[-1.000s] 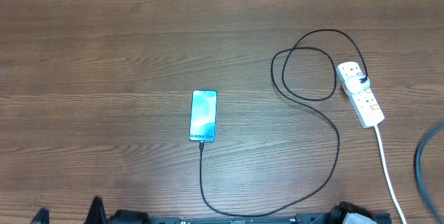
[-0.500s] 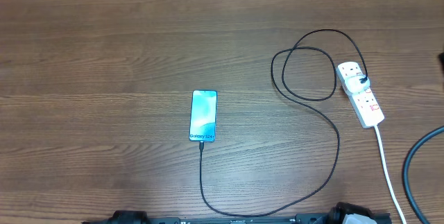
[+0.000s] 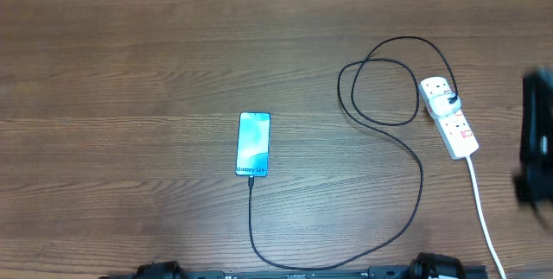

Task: Plug charger to phone and switch on socket

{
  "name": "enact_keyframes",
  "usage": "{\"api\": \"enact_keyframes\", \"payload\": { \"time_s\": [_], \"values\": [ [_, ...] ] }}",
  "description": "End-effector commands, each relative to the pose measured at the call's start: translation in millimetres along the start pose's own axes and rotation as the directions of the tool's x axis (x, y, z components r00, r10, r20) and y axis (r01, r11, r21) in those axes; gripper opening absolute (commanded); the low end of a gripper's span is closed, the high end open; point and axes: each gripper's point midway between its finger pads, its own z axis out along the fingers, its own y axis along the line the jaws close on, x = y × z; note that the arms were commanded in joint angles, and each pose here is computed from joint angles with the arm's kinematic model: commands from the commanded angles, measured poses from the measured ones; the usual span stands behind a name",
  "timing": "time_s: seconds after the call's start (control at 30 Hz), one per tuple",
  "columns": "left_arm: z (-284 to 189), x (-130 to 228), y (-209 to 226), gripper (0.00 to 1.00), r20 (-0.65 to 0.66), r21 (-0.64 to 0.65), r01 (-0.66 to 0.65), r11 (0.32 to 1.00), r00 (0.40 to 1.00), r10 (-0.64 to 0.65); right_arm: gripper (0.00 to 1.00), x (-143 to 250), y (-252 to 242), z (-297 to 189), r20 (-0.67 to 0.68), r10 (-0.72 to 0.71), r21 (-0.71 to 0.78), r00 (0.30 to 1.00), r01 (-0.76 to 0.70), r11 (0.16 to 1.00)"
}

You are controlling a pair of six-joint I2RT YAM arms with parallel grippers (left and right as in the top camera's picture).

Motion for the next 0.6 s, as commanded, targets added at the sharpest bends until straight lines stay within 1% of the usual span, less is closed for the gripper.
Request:
{"api": "enact_keyframes", "payload": {
  "time_s": [0.0, 0.2, 0.37, 0.43, 0.57],
  "values": [
    [1, 0, -1, 1.0, 0.001, -0.001, 0.013, 1.0, 1.0, -0.013, 0.07, -1, 18, -35, 0.055, -0.071, -0.013, 0.996, 0.071, 0.997],
    [1, 2, 0, 1.0, -0.009, -0.006, 0.01, 1.0, 1.0, -0.01, 0.08, -2, 56, -98, 0.165, -0.24, -0.073, 0.957, 0.254, 0.964],
    [0, 18, 6, 1.0, -0.074, -0.029, -0.011, 1.0, 0.997, 0.009, 0.14, 4, 80, -156, 0.269, -0.303, -0.08, 0.914, 0.335, 0.939],
    [2, 13, 4, 1.0, -0.051, -0.022, 0.0, 1.0, 0.999, -0.001, 0.18, 10, 88, -180, 0.309, -0.315, -0.077, 0.897, 0.354, 0.932],
    [13, 2, -3, 1.0, -0.007, -0.006, 0.023, 1.0, 1.0, -0.023, 0.23, 15, 97, -210, 0.373, -0.382, -0.046, 0.846, 0.428, 0.903]
  ]
}}
